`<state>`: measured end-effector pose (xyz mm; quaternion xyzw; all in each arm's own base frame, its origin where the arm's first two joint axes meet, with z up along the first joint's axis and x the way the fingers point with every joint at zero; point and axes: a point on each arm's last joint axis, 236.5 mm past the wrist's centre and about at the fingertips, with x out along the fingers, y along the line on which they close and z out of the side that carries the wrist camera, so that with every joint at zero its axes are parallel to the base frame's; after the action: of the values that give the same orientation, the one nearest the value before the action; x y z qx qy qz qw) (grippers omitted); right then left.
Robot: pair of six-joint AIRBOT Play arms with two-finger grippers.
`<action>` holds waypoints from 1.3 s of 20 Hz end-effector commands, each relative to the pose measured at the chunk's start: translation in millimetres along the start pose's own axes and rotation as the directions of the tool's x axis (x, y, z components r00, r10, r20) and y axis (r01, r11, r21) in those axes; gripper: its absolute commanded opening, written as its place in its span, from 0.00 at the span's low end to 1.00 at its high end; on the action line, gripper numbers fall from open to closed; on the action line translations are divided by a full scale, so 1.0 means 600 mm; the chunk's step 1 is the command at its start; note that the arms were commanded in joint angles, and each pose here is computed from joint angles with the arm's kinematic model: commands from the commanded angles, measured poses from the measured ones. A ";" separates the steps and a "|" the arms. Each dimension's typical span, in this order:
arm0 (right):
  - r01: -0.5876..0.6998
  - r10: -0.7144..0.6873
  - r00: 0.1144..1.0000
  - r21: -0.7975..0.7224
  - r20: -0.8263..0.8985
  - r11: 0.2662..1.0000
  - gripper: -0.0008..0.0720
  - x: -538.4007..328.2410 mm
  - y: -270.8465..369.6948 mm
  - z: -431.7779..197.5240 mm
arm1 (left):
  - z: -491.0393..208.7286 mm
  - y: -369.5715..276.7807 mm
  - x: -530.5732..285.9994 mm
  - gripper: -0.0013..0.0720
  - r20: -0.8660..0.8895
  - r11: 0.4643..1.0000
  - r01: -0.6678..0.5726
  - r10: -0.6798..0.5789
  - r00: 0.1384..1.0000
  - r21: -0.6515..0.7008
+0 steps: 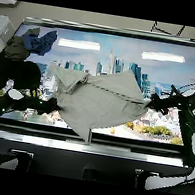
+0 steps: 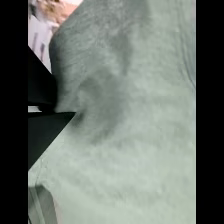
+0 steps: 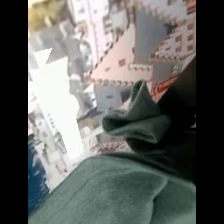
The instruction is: Fold the clothes and pants, and hang the long-sleeved shirts on hangers.
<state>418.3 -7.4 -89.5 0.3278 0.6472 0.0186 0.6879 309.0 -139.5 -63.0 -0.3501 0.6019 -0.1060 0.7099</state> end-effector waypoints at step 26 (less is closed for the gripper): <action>0.261 -0.016 0.776 -0.297 0.631 0.919 0.07 -0.528 0.200 -0.016 | 0.211 -0.338 -0.505 0.06 0.636 0.849 -0.151 -0.249 0.730 0.506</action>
<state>366.9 -43.5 371.6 0.0958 0.2173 -0.0239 0.9711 355.6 -76.6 426.4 -0.1457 0.0806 -0.1812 0.9692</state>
